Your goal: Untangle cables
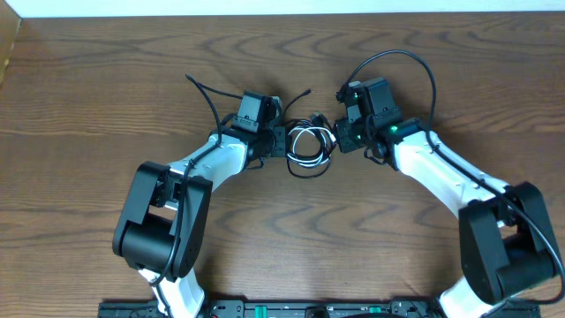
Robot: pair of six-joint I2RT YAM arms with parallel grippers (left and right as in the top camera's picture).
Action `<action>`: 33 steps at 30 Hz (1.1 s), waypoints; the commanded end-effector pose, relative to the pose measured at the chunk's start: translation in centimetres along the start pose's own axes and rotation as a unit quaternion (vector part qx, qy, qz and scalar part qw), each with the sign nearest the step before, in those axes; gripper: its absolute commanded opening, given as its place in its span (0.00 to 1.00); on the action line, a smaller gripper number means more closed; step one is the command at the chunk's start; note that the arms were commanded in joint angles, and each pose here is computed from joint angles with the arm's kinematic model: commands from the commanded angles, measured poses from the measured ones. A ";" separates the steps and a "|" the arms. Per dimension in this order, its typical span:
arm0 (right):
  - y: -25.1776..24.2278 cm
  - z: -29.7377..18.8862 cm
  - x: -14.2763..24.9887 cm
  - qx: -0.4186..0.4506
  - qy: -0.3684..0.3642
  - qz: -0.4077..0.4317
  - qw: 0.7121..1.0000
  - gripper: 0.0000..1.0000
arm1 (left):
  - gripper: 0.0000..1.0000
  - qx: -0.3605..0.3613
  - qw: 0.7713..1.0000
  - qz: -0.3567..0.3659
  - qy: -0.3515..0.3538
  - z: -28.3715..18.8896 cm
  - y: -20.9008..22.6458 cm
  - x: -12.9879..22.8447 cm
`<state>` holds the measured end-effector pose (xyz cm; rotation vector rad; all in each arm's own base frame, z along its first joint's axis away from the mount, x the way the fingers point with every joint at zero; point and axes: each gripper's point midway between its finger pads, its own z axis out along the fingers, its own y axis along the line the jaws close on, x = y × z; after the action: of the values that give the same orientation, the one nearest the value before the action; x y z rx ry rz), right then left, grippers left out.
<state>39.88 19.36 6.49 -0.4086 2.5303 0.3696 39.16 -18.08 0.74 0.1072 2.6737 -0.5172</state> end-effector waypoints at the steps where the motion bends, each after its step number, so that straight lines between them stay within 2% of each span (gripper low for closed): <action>1: -0.9 2.3 1.7 0.022 0.022 0.001 0.999 0.33 | 0.40 -0.019 1.000 0.003 0.012 0.8 1.0 0.7; 4: -1.1 4.3 2.5 0.022 0.029 0.001 0.999 0.33 | 0.38 -0.019 1.000 0.003 0.013 0.8 1.0 0.7; 5: -1.1 5.2 3.1 0.021 0.036 0.000 0.999 0.31 | 0.33 -0.017 1.000 0.003 0.013 0.8 0.9 0.7; 7: -1.1 5.9 3.8 0.021 0.047 -0.001 0.999 0.28 | 0.29 -0.017 1.000 0.003 0.013 0.8 0.9 0.7; 11: -1.0 6.1 3.9 0.021 0.048 -0.002 0.999 0.09 | 0.29 -0.018 1.000 0.007 0.013 0.8 0.9 0.7; 13: -0.8 5.8 3.3 0.019 0.038 -0.003 0.999 0.06 | 0.29 -0.018 1.000 0.007 0.013 0.8 0.9 0.7; 15: -0.4 5.3 2.6 0.009 0.026 -0.004 1.000 0.06 | 0.29 -0.017 1.000 0.007 0.013 0.8 0.9 0.7; 19: 0.0 4.1 1.2 0.004 0.006 -0.007 1.000 0.18 | 0.29 -0.017 1.000 0.014 0.013 0.8 0.9 0.7; 21: 0.2 3.5 0.3 0.001 -0.010 -0.009 1.000 0.25 | 0.21 0.003 0.999 0.036 0.018 0.8 0.2 0.9; 22: 0.3 3.4 0.0 0.000 -0.015 -0.009 1.000 0.25 | 0.13 0.016 0.999 0.046 0.020 0.8 -0.2 1.0; 24: 0.4 3.3 -0.3 -0.002 -0.021 -0.010 1.000 0.26 | 0.08 0.057 0.995 0.076 0.026 0.7 -1.6 1.2; 28: 0.4 3.3 -0.3 -0.002 -0.022 -0.010 1.000 0.26 | 0.08 0.124 0.985 0.117 0.036 0.2 -3.8 1.9; 33: 0.5 3.3 -0.1 -0.003 -0.017 -0.010 1.000 0.29 | 0.08 0.131 0.983 0.120 0.035 0.2 -4.0 1.9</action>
<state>41.65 20.75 3.36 -0.4188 2.4969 0.3616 37.39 -21.06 1.15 0.4468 2.6203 -0.7291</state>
